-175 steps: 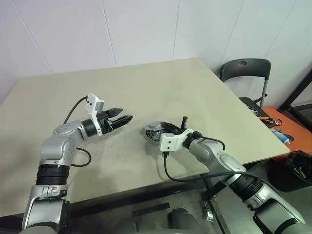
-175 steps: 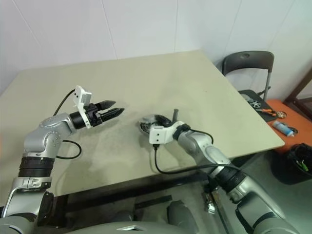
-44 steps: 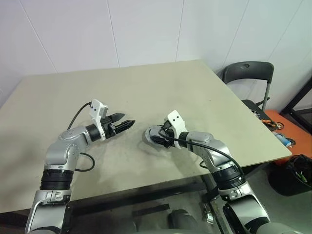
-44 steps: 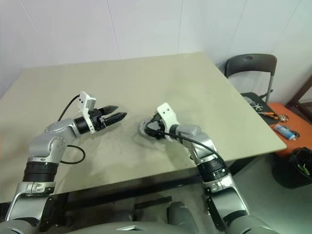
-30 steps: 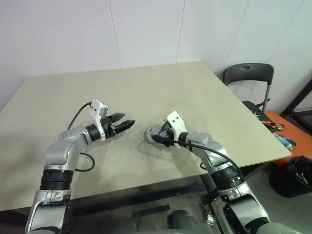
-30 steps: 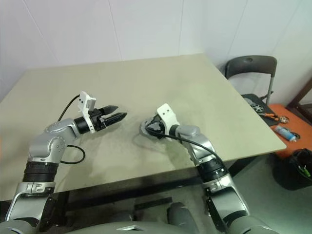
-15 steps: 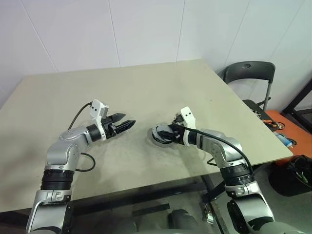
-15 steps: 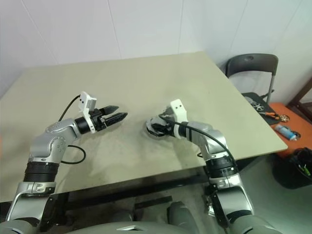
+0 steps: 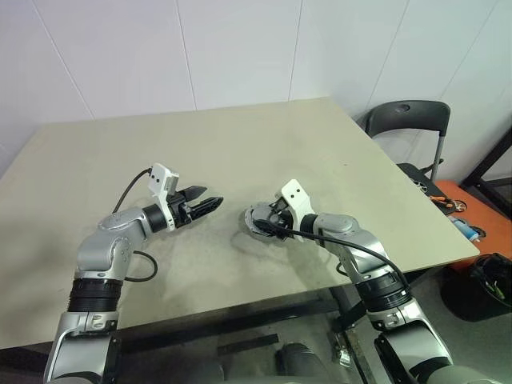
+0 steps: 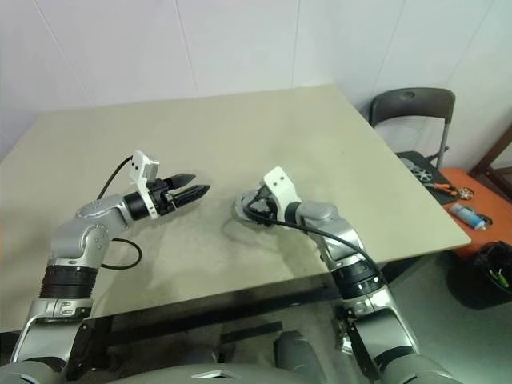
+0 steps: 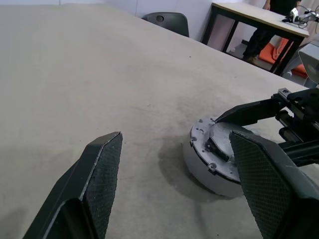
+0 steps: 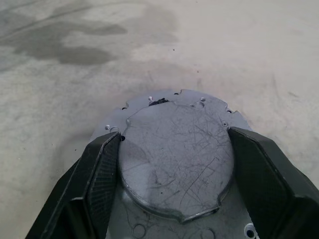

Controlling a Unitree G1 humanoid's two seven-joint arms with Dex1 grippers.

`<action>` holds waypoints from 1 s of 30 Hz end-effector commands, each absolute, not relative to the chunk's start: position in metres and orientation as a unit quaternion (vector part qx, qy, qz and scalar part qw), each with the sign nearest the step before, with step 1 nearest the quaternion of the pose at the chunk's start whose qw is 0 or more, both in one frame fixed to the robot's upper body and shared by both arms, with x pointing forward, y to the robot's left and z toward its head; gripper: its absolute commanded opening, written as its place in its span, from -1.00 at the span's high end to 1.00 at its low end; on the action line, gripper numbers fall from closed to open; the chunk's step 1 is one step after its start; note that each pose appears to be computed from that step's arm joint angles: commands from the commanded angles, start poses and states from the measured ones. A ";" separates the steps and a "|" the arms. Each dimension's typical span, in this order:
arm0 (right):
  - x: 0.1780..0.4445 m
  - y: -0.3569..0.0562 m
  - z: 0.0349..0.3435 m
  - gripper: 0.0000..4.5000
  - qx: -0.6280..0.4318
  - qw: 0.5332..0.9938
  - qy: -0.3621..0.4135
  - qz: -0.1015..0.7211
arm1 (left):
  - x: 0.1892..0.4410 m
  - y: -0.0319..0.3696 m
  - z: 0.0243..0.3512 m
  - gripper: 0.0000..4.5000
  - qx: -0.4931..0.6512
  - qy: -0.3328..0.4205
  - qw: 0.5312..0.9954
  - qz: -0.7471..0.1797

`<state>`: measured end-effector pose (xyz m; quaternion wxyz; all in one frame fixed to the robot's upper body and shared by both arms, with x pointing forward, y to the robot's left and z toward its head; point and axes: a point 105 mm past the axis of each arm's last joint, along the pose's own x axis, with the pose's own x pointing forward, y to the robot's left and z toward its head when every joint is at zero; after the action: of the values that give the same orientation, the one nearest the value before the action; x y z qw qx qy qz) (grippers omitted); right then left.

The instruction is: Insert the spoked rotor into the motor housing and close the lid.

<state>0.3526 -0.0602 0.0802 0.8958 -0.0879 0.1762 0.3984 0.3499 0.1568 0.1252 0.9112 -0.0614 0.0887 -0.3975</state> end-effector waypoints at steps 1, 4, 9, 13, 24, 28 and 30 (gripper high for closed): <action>0.358 -0.072 0.083 -0.35 -0.093 0.900 0.165 0.393 | 0.349 0.155 0.138 -0.62 -0.053 0.067 0.911 -0.402; 0.359 -0.086 0.068 -0.35 -0.106 0.894 0.188 0.392 | 0.349 0.155 0.138 -0.62 -0.053 0.067 0.911 -0.403; 0.363 -0.092 0.065 -0.35 -0.116 0.889 0.192 0.398 | 0.350 0.154 0.139 -0.62 -0.052 0.067 0.910 -0.405; 0.366 -0.079 0.071 -0.35 -0.111 0.894 0.174 0.397 | 0.351 0.153 0.140 -0.62 -0.051 0.065 0.910 -0.406; 0.353 -0.053 0.078 -0.35 -0.087 0.887 0.174 0.419 | 0.349 0.153 0.139 -0.62 -0.053 0.066 0.911 -0.403; 0.353 -0.043 0.075 -0.35 -0.089 0.889 0.172 0.414 | 0.350 0.154 0.139 -0.62 -0.054 0.065 0.912 -0.401; 0.353 -0.041 0.072 -0.35 -0.075 0.893 0.178 0.408 | 0.350 0.154 0.139 -0.62 -0.054 0.065 0.912 -0.401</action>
<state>0.3549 -0.0479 0.0711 0.8940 -0.0802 0.1789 0.4030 0.3500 0.1551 0.1259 0.9120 -0.0616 0.0869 -0.3962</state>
